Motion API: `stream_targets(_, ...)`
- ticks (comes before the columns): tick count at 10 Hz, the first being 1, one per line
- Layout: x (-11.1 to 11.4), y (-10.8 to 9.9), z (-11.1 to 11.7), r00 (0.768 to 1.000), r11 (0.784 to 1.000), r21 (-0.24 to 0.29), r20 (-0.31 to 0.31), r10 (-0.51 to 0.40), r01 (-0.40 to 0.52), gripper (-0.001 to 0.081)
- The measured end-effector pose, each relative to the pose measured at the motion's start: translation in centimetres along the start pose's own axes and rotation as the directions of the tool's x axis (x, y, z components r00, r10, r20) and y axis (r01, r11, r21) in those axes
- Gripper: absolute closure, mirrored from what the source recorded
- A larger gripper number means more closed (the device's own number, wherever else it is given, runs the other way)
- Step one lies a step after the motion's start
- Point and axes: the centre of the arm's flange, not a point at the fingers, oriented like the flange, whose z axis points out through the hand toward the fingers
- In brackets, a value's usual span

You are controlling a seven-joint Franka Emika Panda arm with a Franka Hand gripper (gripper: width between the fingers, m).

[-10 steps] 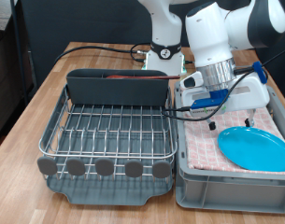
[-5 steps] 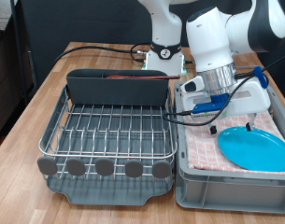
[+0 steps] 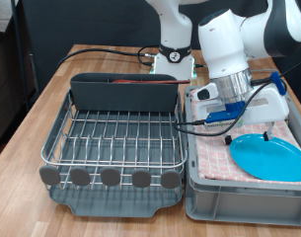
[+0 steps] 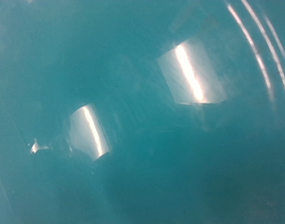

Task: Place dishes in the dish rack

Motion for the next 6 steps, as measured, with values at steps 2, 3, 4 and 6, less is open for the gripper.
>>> stream_targets(2, 0.00, -0.09, 0.10, 1.000, 1.000, 0.004, 0.002, 0.004, -0.004, 0.0075)
stream_targets(3, 0.02, -0.08, 0.14, 1.000, 1.000, 0.004, 0.002, 0.004, -0.004, 0.0240)
stream_targets(4, 0.20, -0.06, 0.11, 1.000, 1.000, 0.004, -0.001, 0.006, -0.006, 0.0402)
stream_targets(6, 0.23, -0.09, 0.10, 1.000, 1.000, 0.005, -0.002, 0.007, -0.007, 0.0562)
